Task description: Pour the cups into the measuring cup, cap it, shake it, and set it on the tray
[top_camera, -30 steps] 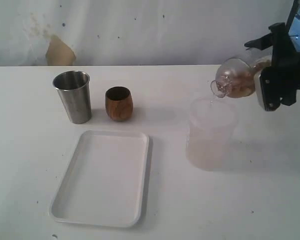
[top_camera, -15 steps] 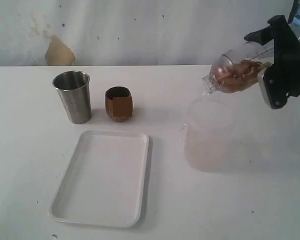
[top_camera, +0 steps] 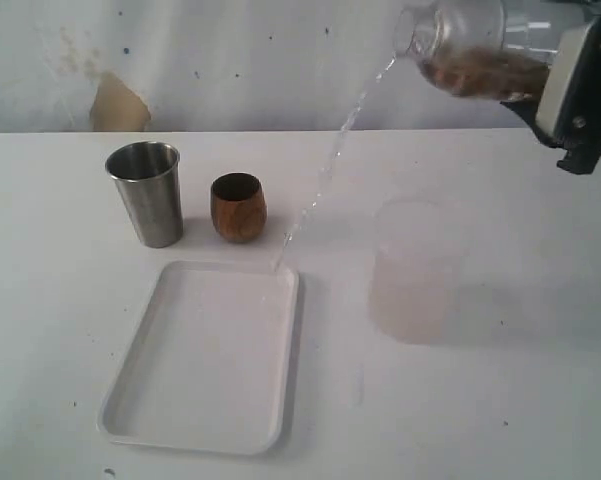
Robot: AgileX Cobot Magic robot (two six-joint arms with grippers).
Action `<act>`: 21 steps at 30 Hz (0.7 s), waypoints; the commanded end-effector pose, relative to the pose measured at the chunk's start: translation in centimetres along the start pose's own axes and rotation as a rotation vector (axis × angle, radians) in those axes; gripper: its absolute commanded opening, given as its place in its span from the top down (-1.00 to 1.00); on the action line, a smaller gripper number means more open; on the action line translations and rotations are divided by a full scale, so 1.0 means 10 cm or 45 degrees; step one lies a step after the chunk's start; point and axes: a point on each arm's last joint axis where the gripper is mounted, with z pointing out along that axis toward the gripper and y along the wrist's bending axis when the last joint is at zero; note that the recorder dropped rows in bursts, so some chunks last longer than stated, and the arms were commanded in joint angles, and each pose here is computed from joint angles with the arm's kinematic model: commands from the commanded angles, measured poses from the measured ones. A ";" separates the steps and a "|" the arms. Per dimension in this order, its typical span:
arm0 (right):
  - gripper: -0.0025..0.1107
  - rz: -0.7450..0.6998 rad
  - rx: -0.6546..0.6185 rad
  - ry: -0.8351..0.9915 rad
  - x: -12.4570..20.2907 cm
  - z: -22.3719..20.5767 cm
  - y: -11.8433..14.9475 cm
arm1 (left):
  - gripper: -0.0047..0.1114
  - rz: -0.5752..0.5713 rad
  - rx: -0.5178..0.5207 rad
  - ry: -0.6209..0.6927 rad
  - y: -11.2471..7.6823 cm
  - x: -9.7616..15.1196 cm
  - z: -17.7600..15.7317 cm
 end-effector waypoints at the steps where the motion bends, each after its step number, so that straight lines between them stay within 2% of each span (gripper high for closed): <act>1: 0.96 0.457 0.035 -0.273 -0.07 -0.17 -0.04 | 0.90 -0.008 0.010 -0.011 -0.01 0.00 0.00; 4: 0.96 0.541 0.020 -0.380 -0.07 -0.20 0.02 | 0.90 -0.008 0.010 -0.011 -0.01 0.00 0.00; 8: 0.96 0.603 0.005 -0.376 -0.04 -0.18 0.07 | 0.90 -0.008 0.010 -0.011 -0.01 0.00 0.00; 17: 0.96 0.805 0.087 -0.402 0.12 -0.03 0.15 | 0.90 -0.008 0.010 -0.011 -0.01 0.00 0.00; 19: 0.96 0.741 0.072 -0.375 0.18 0.02 0.22 | 0.90 -0.008 0.010 -0.011 -0.01 0.00 0.00; 21: 0.96 0.575 0.018 -0.228 0.26 0.05 0.30 | 0.90 -0.008 0.010 -0.011 -0.01 0.00 0.00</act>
